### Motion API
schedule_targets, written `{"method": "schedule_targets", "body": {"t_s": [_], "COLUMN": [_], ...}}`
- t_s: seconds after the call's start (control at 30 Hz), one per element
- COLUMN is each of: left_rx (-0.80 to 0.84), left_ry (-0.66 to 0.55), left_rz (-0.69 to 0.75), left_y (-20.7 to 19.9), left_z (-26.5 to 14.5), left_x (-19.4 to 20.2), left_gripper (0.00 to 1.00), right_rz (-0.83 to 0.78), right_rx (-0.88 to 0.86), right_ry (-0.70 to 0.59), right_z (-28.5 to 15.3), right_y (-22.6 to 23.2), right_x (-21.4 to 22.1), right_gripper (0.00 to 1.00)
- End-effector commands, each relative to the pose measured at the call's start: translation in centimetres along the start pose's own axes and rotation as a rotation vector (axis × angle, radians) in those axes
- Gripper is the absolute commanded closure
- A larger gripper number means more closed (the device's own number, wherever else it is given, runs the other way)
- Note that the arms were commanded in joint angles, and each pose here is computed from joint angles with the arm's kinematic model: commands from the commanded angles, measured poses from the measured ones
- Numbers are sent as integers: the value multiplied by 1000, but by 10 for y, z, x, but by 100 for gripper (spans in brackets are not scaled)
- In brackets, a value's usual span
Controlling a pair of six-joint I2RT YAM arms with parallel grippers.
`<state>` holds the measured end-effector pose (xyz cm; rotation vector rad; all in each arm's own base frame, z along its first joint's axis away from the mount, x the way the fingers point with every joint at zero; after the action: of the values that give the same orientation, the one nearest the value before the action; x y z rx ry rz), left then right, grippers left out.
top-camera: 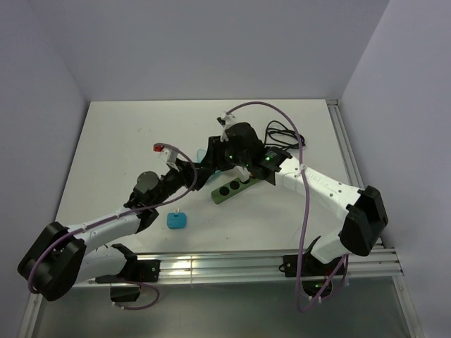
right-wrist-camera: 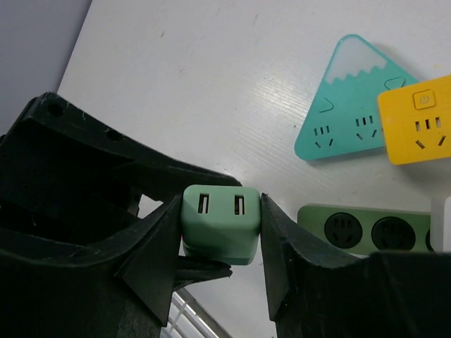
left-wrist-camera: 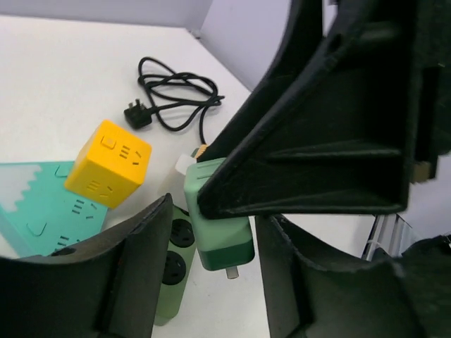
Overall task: Insert the plug
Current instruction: Adjust the plug.
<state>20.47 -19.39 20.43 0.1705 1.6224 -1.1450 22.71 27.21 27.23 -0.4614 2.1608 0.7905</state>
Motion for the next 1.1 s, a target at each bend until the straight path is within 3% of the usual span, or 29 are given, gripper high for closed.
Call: {"method": "schedule_targets", "body": {"t_s": [0.0,0.13,0.3,0.33,0.43,0.6,0.83,0.93,1.03,1.07], "left_rx": [162,197,319,326,326,326,312,308,296,298], "left_ry": [-117,-135,-95,-80,-42,-105,-100,-100,-95,-100], "left_rz": [113,182,307,317,358,437,482,487,497,502], "left_y": [-13,-13,-18,-18,-17,-21,-23,-23,-23,-23], "left_z": [-5,-11,-22,-22,-20,-30,-32,-32,-32,-32], "left_x": [-10,-8,1,2,5,5,4,4,4,3], "left_gripper": [45,61,70,78,91,98,100,100,100,100], "right_rz": [2,-2,-23,-25,-23,-4,3,6,8,8], "right_rx": [-60,-66,-66,-71,-101,-127,-163,-171,-180,-179], "right_ry": [-34,-14,28,40,84,148,212,224,259,271], "right_z": [-19,-23,-33,-32,-36,-39,-39,-39,-36,-36], "right_y": [10,12,16,17,20,22,24,24,24,23], "right_x": [-8,-10,-18,-18,-16,-11,-7,-6,-2,-1], "right_gripper": [62,62,62,62,59,54,49,53,46,48]}}
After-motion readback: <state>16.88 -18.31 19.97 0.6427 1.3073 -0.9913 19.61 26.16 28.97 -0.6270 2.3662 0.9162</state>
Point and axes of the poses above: each gripper's point midway between its finger pads, its own z axis out along the fingers, its own y axis along the line the jaws close on, x = y × z, the point moved 10 cm from there along -z, back along the fingers, and after that the axes turned 6 degrees about -z, right-handed, at the moved point
